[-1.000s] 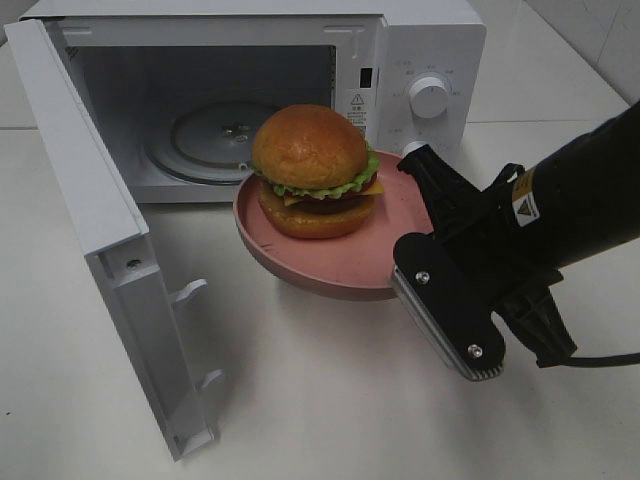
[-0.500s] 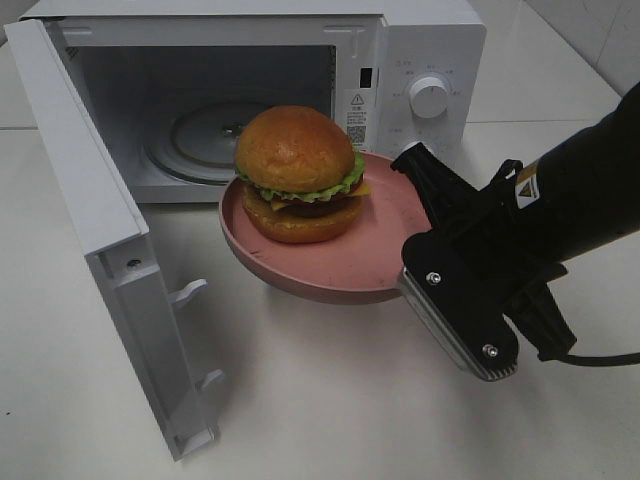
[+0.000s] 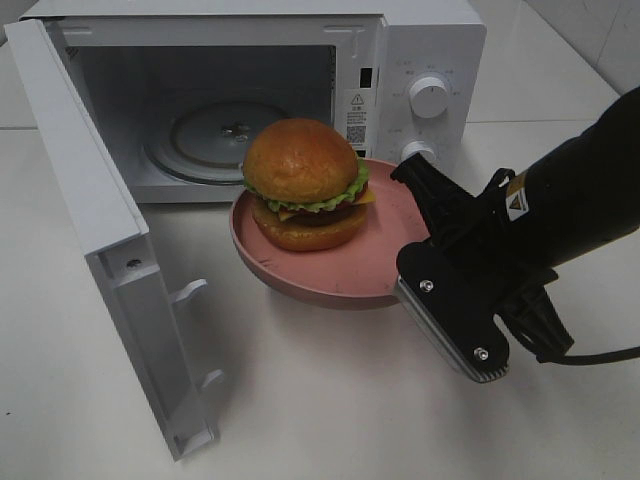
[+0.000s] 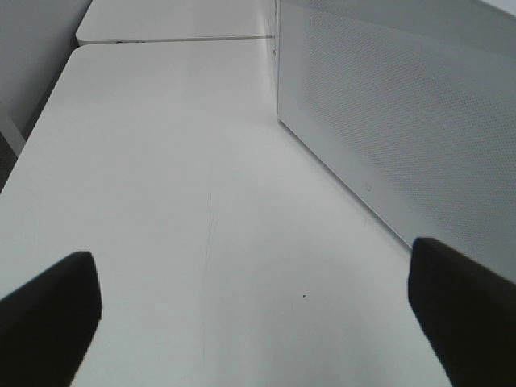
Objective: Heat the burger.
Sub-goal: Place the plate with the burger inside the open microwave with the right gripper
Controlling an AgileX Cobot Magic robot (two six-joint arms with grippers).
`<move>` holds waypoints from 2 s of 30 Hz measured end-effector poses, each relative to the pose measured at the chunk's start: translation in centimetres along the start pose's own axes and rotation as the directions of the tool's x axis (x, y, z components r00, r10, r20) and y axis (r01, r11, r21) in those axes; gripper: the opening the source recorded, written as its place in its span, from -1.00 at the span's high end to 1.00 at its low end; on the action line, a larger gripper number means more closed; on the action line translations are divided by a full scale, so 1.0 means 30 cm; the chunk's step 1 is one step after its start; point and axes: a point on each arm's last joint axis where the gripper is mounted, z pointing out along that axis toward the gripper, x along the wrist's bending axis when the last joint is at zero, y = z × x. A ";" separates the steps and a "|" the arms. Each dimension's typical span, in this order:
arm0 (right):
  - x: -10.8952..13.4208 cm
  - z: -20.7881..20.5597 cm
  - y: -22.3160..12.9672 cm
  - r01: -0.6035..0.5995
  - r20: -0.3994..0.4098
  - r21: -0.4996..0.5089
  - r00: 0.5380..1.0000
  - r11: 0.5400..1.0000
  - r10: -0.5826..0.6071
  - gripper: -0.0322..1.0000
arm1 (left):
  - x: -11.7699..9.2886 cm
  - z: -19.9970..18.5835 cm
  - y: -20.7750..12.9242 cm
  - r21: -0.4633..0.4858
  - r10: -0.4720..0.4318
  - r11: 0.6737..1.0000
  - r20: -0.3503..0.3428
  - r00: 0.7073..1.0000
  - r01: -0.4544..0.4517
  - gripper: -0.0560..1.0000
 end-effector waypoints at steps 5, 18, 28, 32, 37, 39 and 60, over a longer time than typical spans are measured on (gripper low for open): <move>-0.037 0.021 -0.003 -0.009 -0.004 0.000 1.000 1.000 0.009 0.82 | 0.000 0.000 0.000 0.000 0.000 1.000 0.000 1.000 0.000 -0.95; -0.165 0.066 -0.015 -0.011 0.042 0.003 0.999 1.000 0.011 0.82 | 0.000 0.000 0.000 0.000 0.000 1.000 0.000 1.000 0.000 -0.95; -0.242 0.105 0.006 0.008 0.061 -0.007 0.998 1.000 -0.008 0.82 | 0.000 0.000 0.000 0.000 0.000 1.000 0.000 1.000 0.000 -0.95; -0.267 0.118 0.023 0.022 0.069 -0.014 0.997 1.000 -0.021 0.82 | 0.000 0.000 0.000 0.000 0.000 1.000 0.000 1.000 0.000 -0.95; -0.314 0.152 0.024 0.013 0.078 -0.015 0.997 1.000 -0.012 0.82 | 0.000 0.000 0.000 0.000 0.000 1.000 0.000 1.000 0.000 -0.95; -0.327 0.161 0.023 -0.001 0.081 -0.016 0.997 1.000 0.002 0.82 | 0.000 0.000 0.000 0.000 0.000 1.000 0.000 1.000 0.000 -0.95; -0.492 0.291 0.000 -0.124 0.082 0.057 0.989 0.991 0.119 0.81 | 0.000 0.000 0.000 0.000 0.000 1.000 0.000 1.000 0.000 -0.95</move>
